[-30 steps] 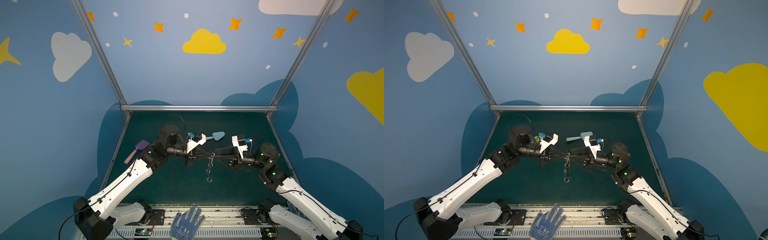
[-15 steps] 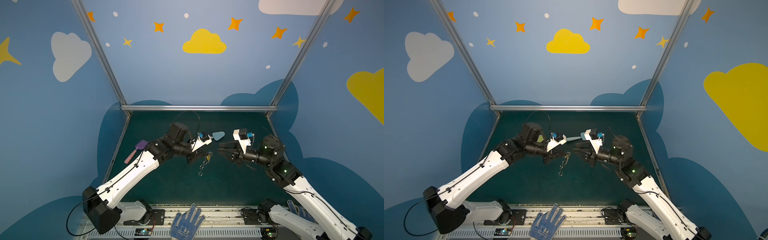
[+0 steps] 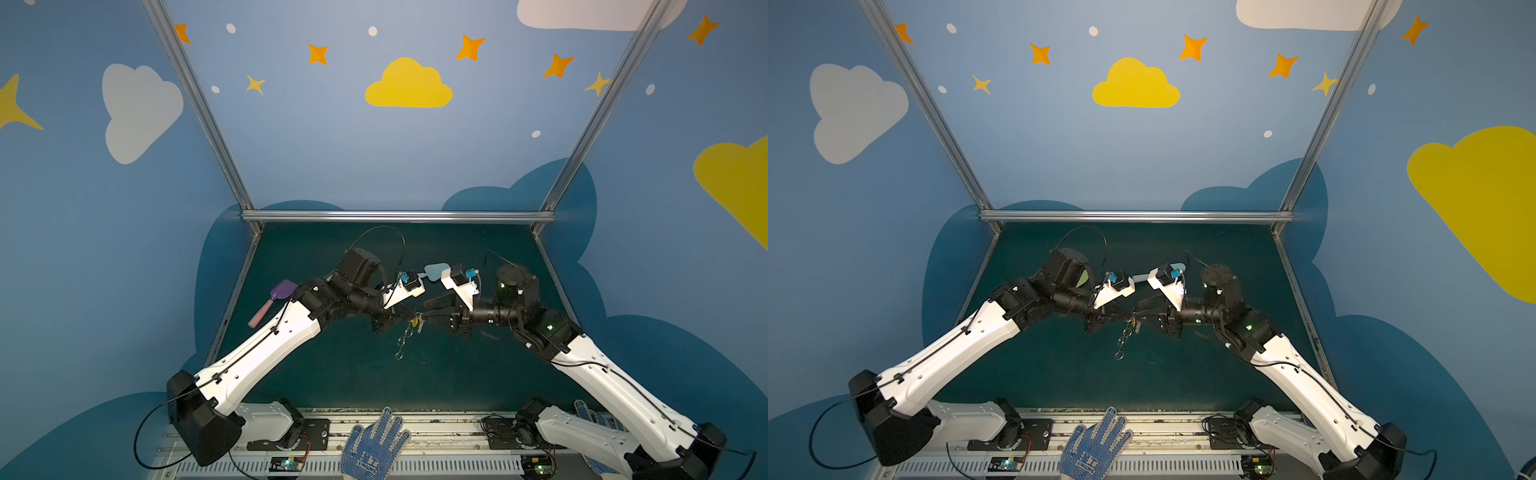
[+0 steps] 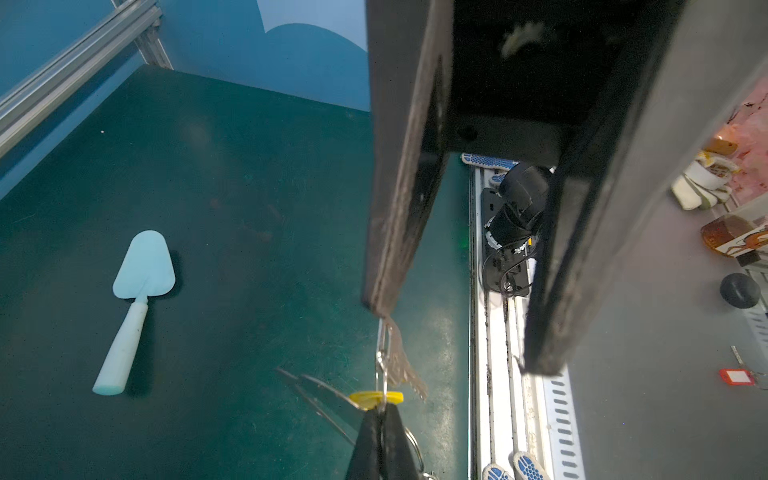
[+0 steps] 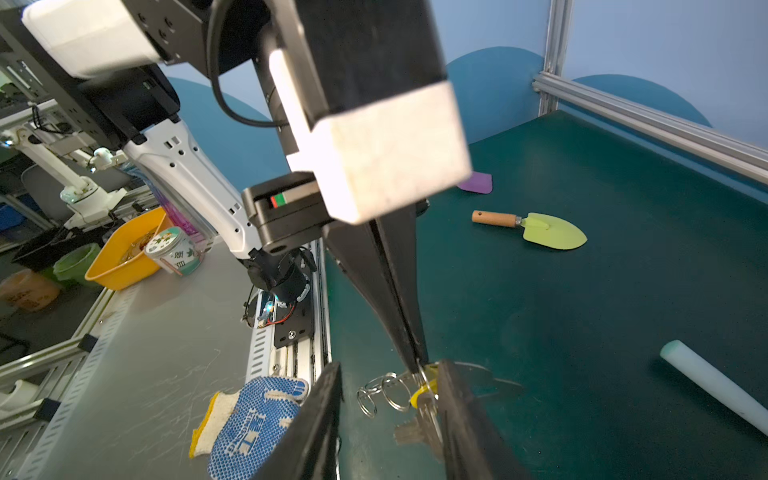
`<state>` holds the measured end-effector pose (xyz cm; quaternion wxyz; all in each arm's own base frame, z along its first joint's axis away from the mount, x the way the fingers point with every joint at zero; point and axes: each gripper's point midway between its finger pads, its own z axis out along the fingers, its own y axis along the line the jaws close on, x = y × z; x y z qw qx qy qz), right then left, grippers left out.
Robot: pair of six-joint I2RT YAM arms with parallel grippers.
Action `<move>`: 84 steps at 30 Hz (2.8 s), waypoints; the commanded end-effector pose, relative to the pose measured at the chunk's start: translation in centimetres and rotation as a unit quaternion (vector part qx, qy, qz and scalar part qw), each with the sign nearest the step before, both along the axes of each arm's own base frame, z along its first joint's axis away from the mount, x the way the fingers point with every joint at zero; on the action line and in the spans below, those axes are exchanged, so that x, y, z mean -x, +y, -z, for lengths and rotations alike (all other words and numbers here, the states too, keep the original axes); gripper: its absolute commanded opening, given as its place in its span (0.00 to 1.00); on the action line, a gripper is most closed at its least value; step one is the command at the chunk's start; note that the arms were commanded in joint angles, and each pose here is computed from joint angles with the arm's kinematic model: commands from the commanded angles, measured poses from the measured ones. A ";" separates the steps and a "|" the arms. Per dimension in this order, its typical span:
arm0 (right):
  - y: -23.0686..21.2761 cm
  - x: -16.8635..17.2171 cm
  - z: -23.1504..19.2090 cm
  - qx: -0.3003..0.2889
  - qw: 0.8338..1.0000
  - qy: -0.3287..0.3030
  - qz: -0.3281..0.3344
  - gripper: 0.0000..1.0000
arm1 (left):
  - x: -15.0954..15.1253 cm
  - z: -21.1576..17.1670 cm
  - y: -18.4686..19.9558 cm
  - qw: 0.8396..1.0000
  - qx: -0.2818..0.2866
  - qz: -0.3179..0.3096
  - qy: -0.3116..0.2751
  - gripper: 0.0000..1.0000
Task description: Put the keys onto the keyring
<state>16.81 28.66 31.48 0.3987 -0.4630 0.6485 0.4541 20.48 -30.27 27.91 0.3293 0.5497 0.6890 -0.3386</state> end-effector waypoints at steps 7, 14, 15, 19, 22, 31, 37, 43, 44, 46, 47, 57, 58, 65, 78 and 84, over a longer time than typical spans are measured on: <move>0.3 -0.4 1.4 0.027 1.000 -0.010 0.006 0.44 | 1.8 -2.9 -0.1 0.998 0.040 0.039 -0.016 0.04; 0.5 0.0 1.6 0.028 1.000 -0.010 -0.009 0.36 | 2.1 -3.1 0.0 0.998 0.046 0.042 -0.018 0.04; 0.5 0.1 1.7 0.031 0.999 -0.009 -0.011 0.32 | 2.1 -3.2 0.0 0.998 0.047 0.041 -0.017 0.04; 0.5 0.4 1.3 0.021 1.000 -0.014 -0.017 0.24 | 2.1 -3.2 -0.1 0.998 0.049 0.043 -0.017 0.04; 0.6 0.7 0.9 0.013 0.999 -0.018 -0.025 0.06 | 2.1 -3.2 -0.1 0.998 0.049 0.044 -0.015 0.04; 0.2 0.7 -1.4 -0.052 0.998 -0.044 -0.013 0.00 | 2.5 -3.8 0.1 0.996 0.077 0.036 -0.024 0.19; -0.3 0.9 -2.7 -0.086 0.995 -0.047 -0.017 0.00 | 3.0 -4.3 0.3 0.994 0.095 0.041 -0.028 0.29; -0.5 1.5 -3.8 -0.111 0.992 -0.052 -0.032 0.00 | 3.3 -4.4 -0.1 0.993 0.106 0.056 -0.018 0.13; -0.5 1.6 -3.8 -0.114 0.992 -0.052 -0.032 0.00 | 3.4 -4.4 -0.2 0.992 0.108 0.059 -0.017 0.06; -0.5 1.5 -4.1 -0.124 0.990 -0.053 -0.031 0.00 | 3.3 -4.4 -0.3 0.992 0.109 0.060 -0.013 0.04; -0.6 1.5 -4.3 -0.132 0.989 -0.056 -0.029 0.00 | 3.2 -4.3 -0.4 0.992 0.110 0.059 -0.011 0.04; -0.8 0.8 -5.8 -0.201 0.978 -0.054 -0.005 0.00 | 3.7 -5.2 -0.7 0.987 0.147 0.066 -0.005 0.11; -0.8 0.8 -5.9 -0.207 0.977 -0.051 -0.004 0.00 | 3.8 -5.3 -0.8 0.986 0.151 0.070 -0.005 0.13; -0.7 0.6 -5.7 -0.216 0.975 -0.045 0.002 0.00 | 4.2 -5.7 -0.7 0.984 0.159 0.080 -0.009 0.04; -2.5 -0.2 -2.1 -0.137 0.986 -0.056 0.076 0.47 | 2.2 -4.3 0.0 0.994 0.099 0.029 -0.033 0.04; -3.1 0.3 -2.8 -0.076 0.991 -0.089 0.071 0.50 | 2.2 -3.8 0.1 0.996 0.075 0.034 -0.022 0.04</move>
